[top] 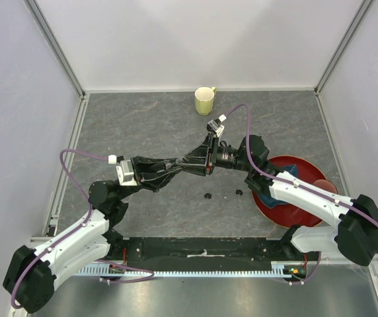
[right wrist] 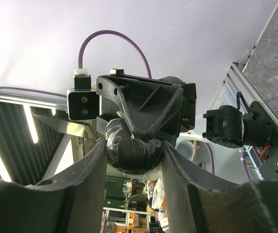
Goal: Insert the wireless bluetooth earbuds into the charging case
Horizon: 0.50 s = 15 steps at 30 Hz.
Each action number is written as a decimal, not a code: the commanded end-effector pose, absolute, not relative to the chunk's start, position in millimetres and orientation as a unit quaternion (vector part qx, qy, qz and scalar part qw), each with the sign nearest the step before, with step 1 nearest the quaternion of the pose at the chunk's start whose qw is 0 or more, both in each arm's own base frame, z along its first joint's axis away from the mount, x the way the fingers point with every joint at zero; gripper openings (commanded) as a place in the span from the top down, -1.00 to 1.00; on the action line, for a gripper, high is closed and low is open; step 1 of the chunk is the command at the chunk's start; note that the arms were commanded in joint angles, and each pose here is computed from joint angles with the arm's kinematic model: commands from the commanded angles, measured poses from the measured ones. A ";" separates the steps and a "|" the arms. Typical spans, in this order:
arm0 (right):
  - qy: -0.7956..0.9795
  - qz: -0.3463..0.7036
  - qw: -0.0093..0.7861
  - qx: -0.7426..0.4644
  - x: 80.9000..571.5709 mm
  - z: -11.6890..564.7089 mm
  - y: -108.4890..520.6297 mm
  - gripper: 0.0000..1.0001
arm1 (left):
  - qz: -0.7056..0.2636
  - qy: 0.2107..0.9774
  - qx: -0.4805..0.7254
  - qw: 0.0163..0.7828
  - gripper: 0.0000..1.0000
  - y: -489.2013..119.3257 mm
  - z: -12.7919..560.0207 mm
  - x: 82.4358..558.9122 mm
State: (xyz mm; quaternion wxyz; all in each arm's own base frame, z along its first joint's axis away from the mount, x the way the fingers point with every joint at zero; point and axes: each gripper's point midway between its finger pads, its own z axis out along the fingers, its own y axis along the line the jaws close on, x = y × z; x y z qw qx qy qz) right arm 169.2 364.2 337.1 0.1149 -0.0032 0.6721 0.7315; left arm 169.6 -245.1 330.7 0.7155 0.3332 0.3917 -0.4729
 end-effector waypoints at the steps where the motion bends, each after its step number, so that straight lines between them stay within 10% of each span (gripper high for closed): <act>1: 0.644 0.758 0.095 -0.021 156.0 353.2 366.5 0.94 | -0.472 0.390 0.324 0.721 0.30 -245.7 336.4 174.2; 15: 0.640 0.762 0.091 -0.018 155.7 353.9 365.6 1.00 | -0.472 0.394 0.319 0.721 0.16 -245.7 335.7 176.3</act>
